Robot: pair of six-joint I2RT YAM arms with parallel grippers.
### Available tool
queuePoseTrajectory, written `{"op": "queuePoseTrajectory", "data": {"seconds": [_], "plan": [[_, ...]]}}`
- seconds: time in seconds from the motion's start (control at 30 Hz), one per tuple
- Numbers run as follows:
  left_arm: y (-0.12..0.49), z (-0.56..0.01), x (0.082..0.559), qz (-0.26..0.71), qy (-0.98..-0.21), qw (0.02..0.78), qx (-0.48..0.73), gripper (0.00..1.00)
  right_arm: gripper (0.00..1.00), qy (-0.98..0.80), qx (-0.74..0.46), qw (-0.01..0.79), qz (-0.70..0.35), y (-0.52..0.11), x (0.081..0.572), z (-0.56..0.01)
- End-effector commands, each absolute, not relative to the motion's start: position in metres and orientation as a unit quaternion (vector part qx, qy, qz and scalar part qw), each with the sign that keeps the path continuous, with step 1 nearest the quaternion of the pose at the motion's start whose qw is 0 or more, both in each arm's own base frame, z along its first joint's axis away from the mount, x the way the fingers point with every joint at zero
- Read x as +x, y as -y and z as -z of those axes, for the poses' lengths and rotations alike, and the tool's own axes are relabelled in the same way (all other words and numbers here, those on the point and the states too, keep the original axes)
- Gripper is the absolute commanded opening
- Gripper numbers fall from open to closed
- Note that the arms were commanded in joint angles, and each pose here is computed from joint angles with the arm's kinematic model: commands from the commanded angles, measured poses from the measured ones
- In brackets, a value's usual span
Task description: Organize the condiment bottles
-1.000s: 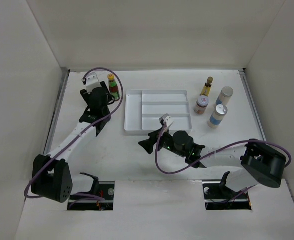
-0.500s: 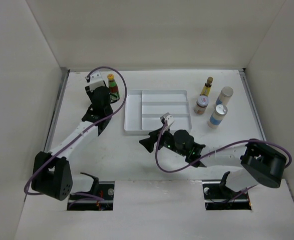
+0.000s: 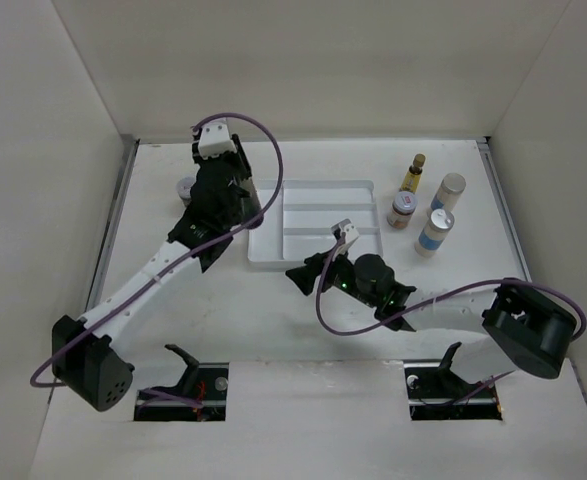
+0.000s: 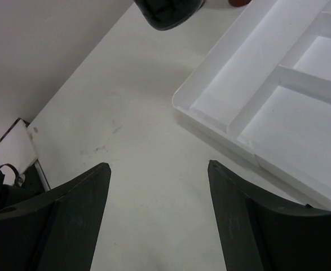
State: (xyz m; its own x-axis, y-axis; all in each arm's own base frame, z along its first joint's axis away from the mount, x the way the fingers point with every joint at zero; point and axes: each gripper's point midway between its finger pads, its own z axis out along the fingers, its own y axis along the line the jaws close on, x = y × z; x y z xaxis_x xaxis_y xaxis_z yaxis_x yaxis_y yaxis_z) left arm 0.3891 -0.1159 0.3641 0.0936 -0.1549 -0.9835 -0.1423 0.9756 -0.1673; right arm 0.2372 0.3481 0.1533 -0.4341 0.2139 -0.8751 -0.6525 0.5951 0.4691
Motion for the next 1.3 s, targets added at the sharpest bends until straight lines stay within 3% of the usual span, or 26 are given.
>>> {"op": "queuePoseTrajectory", "data": {"seconds": [0.0, 0.37, 0.77, 0.83, 1.07, 1.23, 1.27], "plan": [[0.135, -0.427, 0.403, 0.06, -0.606, 0.783, -0.126, 0.13, 0.75, -0.7, -0.117, 0.537, -0.455, -0.344, 0.244, -0.185], [0.185, -0.396, 0.479, 0.073, -0.62, 0.776, -0.089, 0.13, 0.76, -0.701, -0.108, 0.539, -0.455, -0.339, 0.248, -0.185], [0.186, -0.339, 0.524, 0.052, -0.644, 0.759, -0.079, 0.17, 0.77, -0.703, -0.112, 0.537, -0.452, -0.341, 0.249, -0.183], [0.185, -0.327, 0.523, 0.051, -0.647, 0.757, -0.077, 0.26, 0.77, -0.705, -0.112, 0.534, -0.453, -0.342, 0.249, -0.181], [0.176, -0.315, 0.504, 0.044, -0.65, 0.755, -0.082, 0.75, 0.79, -0.707, -0.112, 0.532, -0.453, -0.342, 0.249, -0.18], [0.16, -0.346, 0.475, 0.051, -0.63, 0.768, -0.1, 1.0, 0.8, -0.707, -0.111, 0.533, -0.452, -0.341, 0.25, -0.179], [0.155, -0.354, 0.466, 0.056, -0.626, 0.771, -0.105, 1.0, 0.8, -0.707, -0.11, 0.533, -0.452, -0.34, 0.25, -0.179]]}}
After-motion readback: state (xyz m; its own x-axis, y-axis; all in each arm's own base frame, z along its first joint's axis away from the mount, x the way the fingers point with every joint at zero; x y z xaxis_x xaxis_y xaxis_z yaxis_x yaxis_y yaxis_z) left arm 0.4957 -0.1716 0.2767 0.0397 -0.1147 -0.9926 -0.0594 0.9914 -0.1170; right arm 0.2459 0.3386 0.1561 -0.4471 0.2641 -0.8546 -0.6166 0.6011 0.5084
